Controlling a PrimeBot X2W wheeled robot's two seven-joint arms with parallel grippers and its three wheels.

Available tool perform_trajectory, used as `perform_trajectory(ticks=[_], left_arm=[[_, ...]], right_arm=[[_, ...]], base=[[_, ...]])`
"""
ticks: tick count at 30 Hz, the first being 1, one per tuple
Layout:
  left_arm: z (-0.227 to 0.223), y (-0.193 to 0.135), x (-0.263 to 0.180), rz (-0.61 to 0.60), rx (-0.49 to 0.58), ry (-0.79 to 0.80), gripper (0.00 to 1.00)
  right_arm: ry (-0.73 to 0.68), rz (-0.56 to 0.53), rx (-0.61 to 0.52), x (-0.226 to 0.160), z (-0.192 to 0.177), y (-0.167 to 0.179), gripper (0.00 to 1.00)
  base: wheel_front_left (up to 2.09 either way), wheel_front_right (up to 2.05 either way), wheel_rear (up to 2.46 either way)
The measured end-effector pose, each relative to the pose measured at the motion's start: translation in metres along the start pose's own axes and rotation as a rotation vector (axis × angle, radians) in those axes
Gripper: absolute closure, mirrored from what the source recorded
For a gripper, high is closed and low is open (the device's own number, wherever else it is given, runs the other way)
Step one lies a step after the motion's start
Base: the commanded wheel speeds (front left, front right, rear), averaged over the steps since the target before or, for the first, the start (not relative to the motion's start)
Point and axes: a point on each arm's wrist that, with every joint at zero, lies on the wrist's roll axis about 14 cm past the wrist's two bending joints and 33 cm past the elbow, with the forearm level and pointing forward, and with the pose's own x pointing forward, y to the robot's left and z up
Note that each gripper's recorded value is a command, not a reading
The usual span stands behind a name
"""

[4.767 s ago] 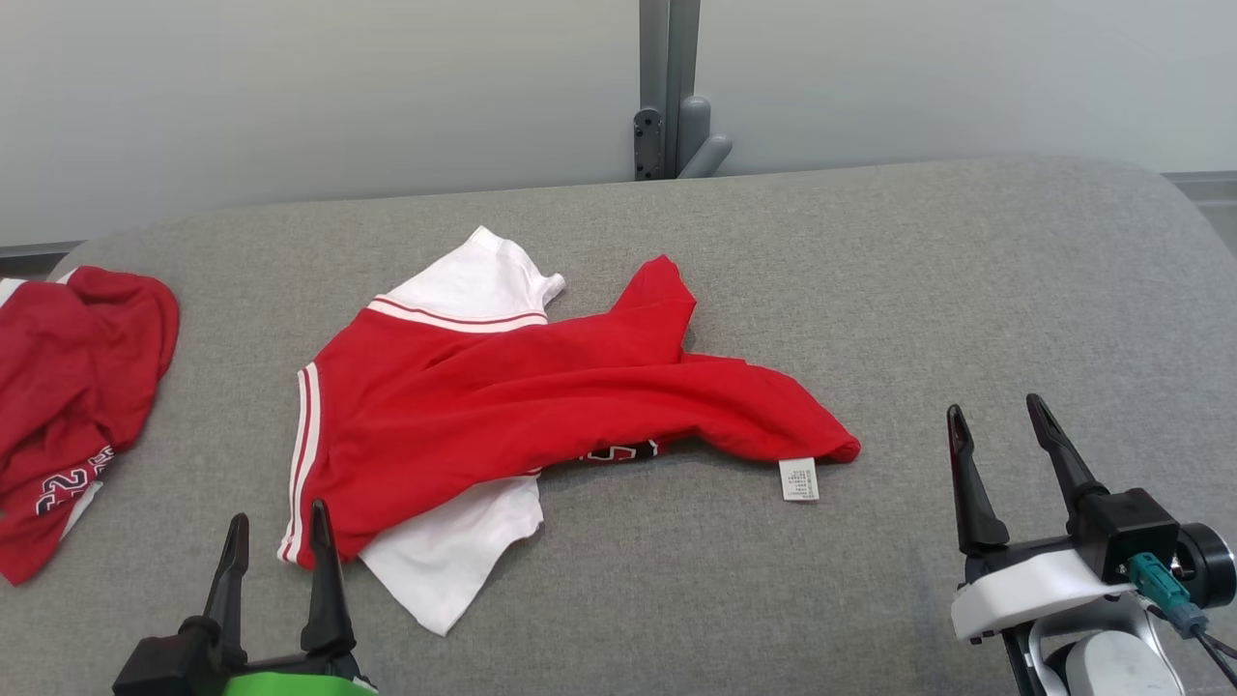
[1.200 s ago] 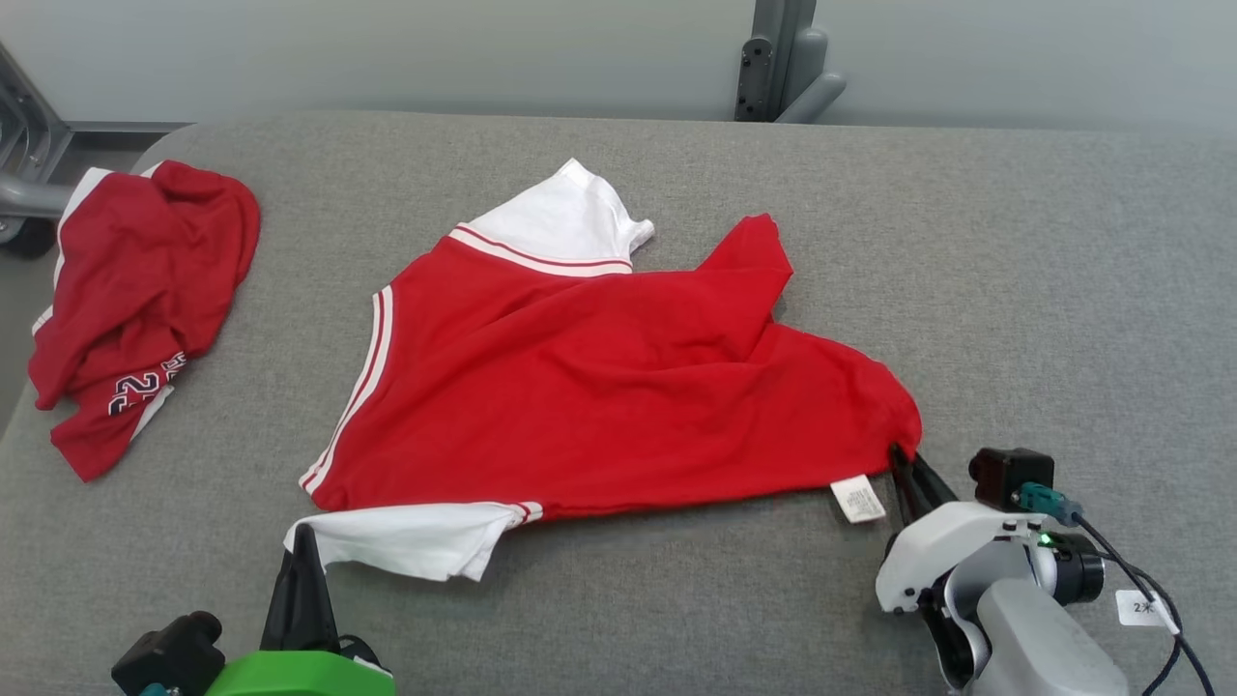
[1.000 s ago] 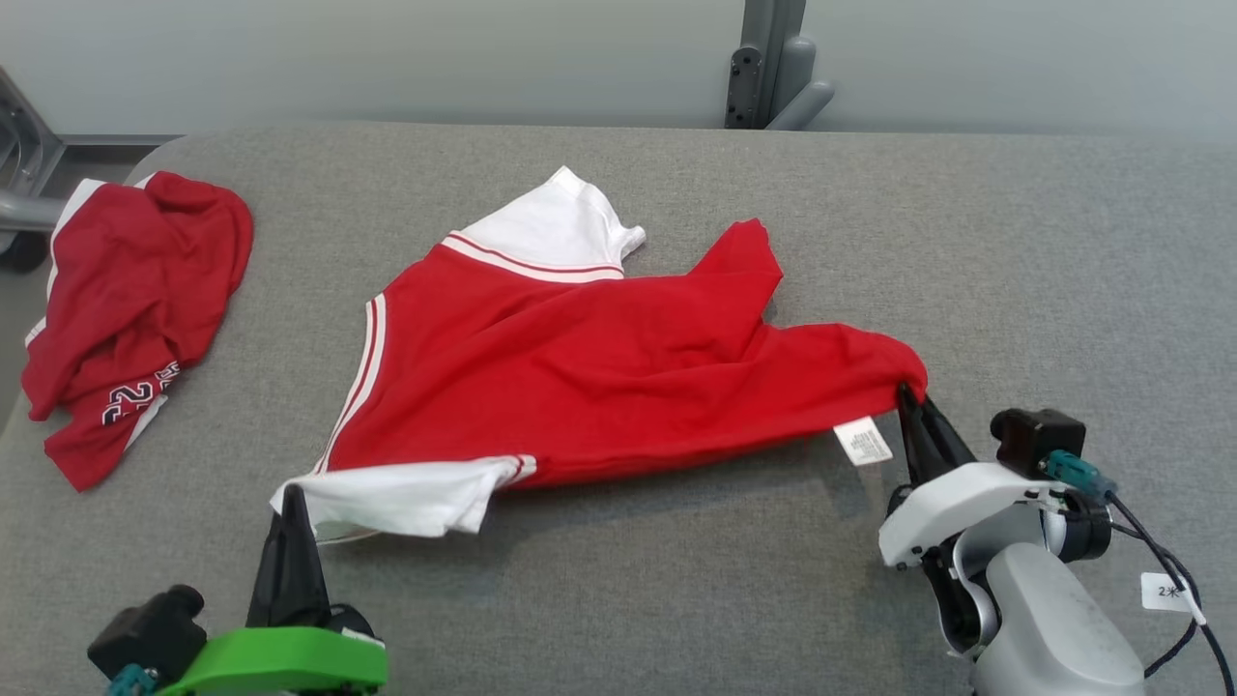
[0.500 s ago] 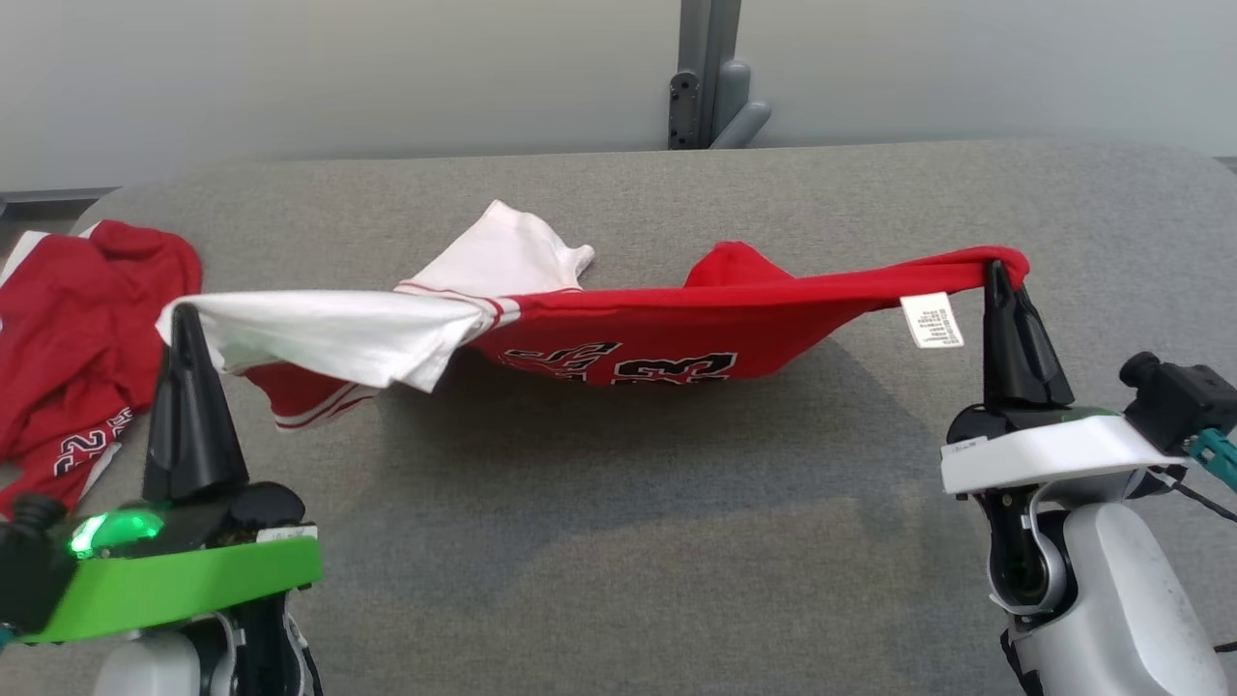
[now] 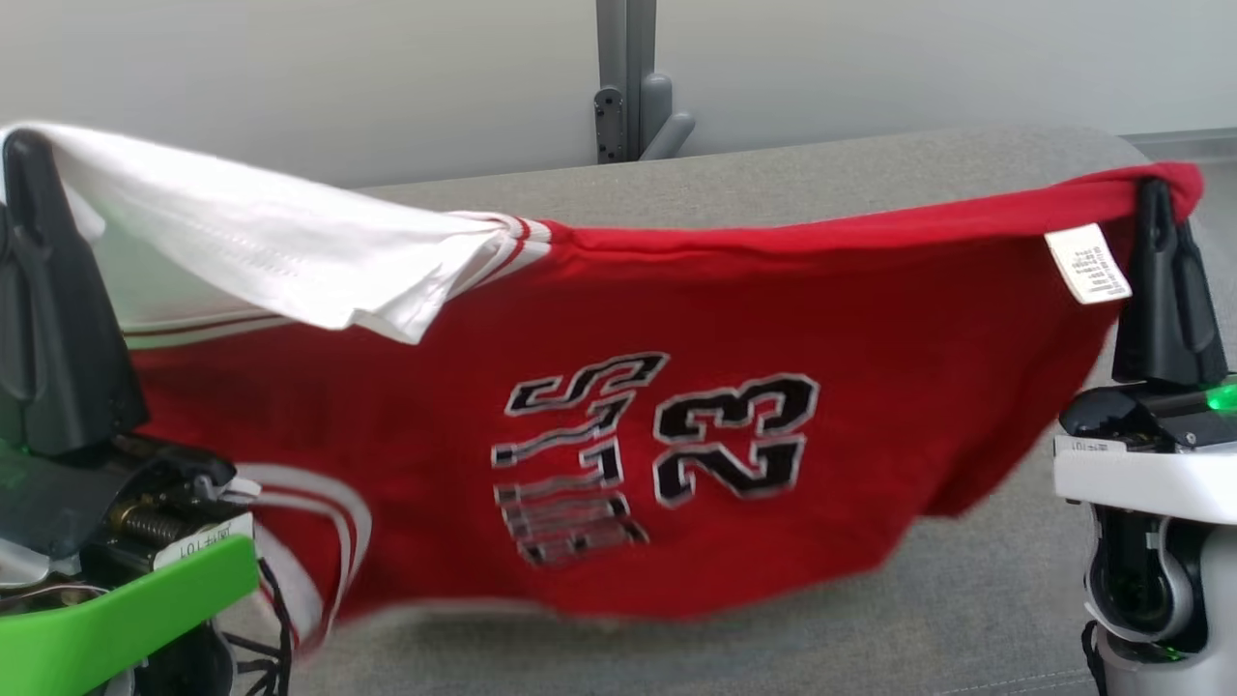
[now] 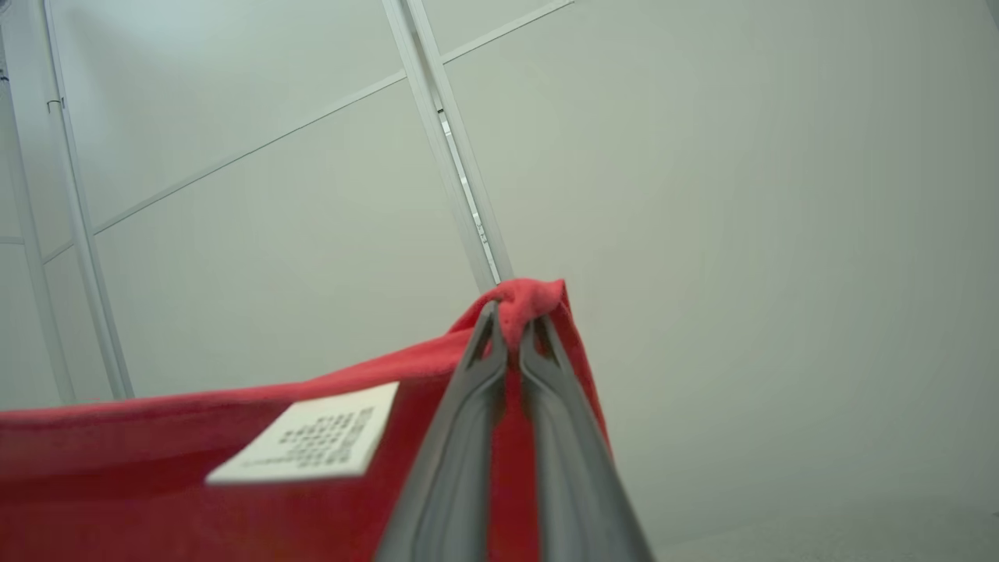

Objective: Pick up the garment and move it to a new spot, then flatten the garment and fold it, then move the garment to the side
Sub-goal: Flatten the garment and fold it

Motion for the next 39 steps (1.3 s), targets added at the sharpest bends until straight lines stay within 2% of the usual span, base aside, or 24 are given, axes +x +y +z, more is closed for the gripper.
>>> perform_trajectory(ticks=[5, 11, 15, 20, 21, 22, 28, 30, 33, 39], left_arm=[[-0.012, -0.010, 0.016, -0.052, -0.030, 0.042, 1.00], [-0.065, 0.016, 0.039, -0.034, -0.047, 0.159, 1.00], [-0.094, 0.043, 0.074, -0.039, -0.002, 0.182, 1.00], [-0.111, 0.074, 0.144, -0.057, 0.104, 0.117, 1.00], [-0.121, 0.087, 0.168, -0.049, 0.142, 0.101, 1.00], [-0.125, 0.095, 0.179, -0.037, 0.150, 0.087, 1.00], [-0.167, 0.116, 0.212, -0.042, 0.220, 0.096, 1.00], [-0.182, 0.124, 0.215, -0.033, 0.221, 0.114, 1.00], [-0.218, 0.154, 0.199, 0.027, 0.219, 0.196, 1.00], [-0.293, 0.226, 0.120, 0.196, 0.184, 0.397, 1.00]], right_arm=[[0.040, 0.003, -0.003, 0.002, 0.001, -0.001, 1.00], [0.124, 0.050, 0.076, 0.040, -0.038, 0.007, 1.00], [0.152, 0.096, 0.080, 0.088, -0.066, 0.010, 1.00], [0.104, 0.154, -0.013, 0.170, -0.085, 0.013, 1.00], [0.083, 0.152, -0.050, 0.200, -0.094, 0.010, 1.00], [0.080, 0.128, -0.033, 0.213, -0.101, 0.005, 1.00], [0.109, 0.029, -0.068, 0.266, -0.148, -0.022, 1.00], [0.142, 0.004, -0.064, 0.271, -0.171, -0.028, 1.00], [0.259, -0.020, -0.075, 0.258, -0.230, -0.039, 1.00], [0.508, -0.075, -0.061, 0.196, -0.345, -0.065, 1.00]], base=[[0.00, 0.00, 0.00], [0.00, 0.00, 0.00], [0.00, 0.00, 0.00], [0.00, 0.00, 0.00], [0.00, 0.00, 0.00], [0.00, 0.00, 0.00], [0.00, 0.00, 0.00], [0.00, 0.00, 0.00], [0.00, 0.00, 0.00], [0.00, 0.00, 0.00]])
